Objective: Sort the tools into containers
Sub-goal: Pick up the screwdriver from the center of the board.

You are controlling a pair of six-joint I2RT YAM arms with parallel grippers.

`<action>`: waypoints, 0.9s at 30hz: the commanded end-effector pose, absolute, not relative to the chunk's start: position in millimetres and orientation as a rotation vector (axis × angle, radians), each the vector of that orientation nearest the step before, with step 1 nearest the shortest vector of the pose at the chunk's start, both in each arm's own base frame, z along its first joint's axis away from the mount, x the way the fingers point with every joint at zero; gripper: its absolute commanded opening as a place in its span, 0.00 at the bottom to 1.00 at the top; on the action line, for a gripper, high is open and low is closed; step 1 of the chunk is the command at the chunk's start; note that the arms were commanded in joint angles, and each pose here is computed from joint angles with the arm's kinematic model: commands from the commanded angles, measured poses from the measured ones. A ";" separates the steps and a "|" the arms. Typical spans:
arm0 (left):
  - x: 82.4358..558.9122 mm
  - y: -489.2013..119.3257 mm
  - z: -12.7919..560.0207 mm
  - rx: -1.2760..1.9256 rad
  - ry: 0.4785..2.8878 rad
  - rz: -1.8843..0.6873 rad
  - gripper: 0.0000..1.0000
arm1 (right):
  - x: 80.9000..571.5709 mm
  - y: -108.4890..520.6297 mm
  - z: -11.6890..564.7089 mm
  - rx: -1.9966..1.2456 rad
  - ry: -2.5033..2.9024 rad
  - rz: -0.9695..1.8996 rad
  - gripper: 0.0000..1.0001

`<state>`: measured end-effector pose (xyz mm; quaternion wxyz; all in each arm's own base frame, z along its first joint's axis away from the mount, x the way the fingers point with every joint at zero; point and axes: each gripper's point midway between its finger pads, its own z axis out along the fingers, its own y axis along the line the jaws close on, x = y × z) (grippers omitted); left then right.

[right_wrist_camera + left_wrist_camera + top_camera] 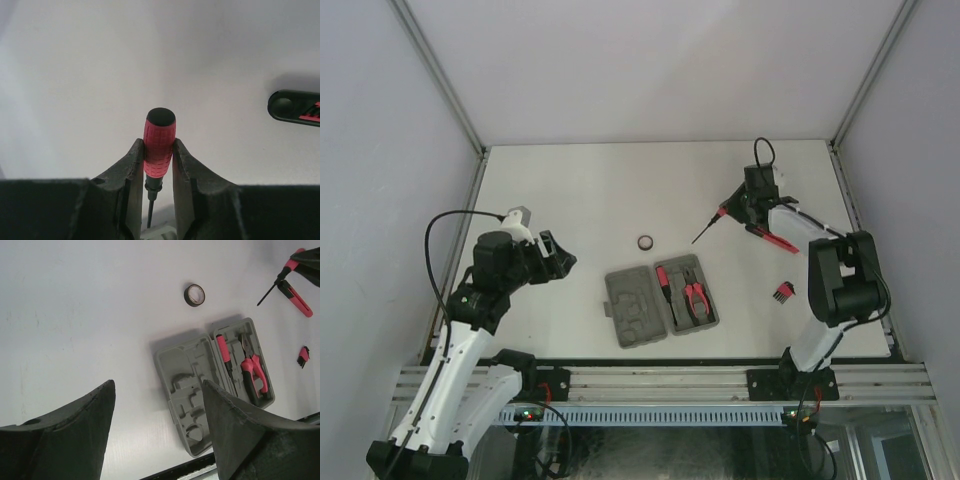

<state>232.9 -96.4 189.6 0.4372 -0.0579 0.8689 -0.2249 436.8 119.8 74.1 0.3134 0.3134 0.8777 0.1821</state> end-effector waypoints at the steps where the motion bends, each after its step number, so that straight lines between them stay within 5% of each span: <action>1: 239.9 -99.2 213.4 -0.096 2.070 -0.583 0.75 | 451.0 105.3 134.0 0.808 2.074 0.526 0.00; 10: 234.6 -113.9 224.1 -0.019 2.021 -0.680 0.77 | 412.7 106.6 187.8 0.559 1.981 0.557 0.00; 27: 179.7 -218.6 243.2 0.315 1.929 -0.947 0.77 | 260.5 180.0 212.4 0.393 1.951 0.889 0.00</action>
